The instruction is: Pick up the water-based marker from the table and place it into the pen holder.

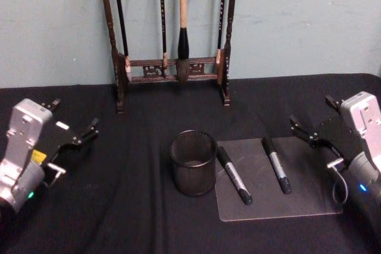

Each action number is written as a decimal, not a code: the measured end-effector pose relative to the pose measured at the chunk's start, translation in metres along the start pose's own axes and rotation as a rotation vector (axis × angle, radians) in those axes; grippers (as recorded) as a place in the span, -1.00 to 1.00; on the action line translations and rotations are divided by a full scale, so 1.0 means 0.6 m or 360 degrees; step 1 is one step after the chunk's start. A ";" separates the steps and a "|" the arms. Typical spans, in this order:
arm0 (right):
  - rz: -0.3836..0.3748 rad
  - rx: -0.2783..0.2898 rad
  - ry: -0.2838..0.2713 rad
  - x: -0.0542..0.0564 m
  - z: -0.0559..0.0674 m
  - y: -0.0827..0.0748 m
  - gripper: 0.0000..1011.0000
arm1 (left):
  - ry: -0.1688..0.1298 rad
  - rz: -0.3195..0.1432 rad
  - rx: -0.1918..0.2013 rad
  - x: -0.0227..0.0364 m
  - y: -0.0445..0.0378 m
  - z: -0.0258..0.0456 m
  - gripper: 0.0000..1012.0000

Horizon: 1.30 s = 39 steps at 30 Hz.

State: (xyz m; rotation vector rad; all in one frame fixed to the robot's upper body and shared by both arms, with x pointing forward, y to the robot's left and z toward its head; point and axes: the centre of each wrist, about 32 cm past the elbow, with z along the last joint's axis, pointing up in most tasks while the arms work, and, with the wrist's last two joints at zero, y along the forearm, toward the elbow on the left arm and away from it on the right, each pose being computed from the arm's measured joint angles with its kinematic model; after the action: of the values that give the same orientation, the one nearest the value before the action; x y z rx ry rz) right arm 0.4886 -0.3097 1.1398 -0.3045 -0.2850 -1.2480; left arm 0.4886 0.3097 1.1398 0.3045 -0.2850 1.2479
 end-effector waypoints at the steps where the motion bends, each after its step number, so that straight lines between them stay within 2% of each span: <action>1: 0.0000 0.0000 0.0000 0.000 0.000 0.000 0.98 | 0.0000 0.0000 0.0000 0.0000 0.000 0.000 0.98; 25: 0.0007 0.0002 0.0003 0.001 0.001 0.000 0.98 | 0.0000 0.0000 0.0000 0.0000 0.000 0.000 0.98; 31: 0.0044 -0.0030 0.0061 0.001 0.013 0.003 0.98 | 0.0000 0.0000 0.0000 0.0000 0.000 0.000 0.98; 36: 0.0123 -0.0109 0.0181 0.004 0.032 0.007 0.98 | 0.0000 0.0000 0.0000 0.0000 0.000 0.000 0.98; 39: 0.0147 -0.0131 0.0207 0.006 0.037 0.009 0.98 | 0.0000 0.0000 0.0000 0.0000 0.000 0.000 0.98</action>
State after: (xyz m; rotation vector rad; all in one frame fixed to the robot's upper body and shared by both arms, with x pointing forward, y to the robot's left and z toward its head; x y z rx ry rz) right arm 0.4937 -0.3027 1.1613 -0.3022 -0.1067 -1.1845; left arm 0.4886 0.3097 1.1398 0.3044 -0.2850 1.2479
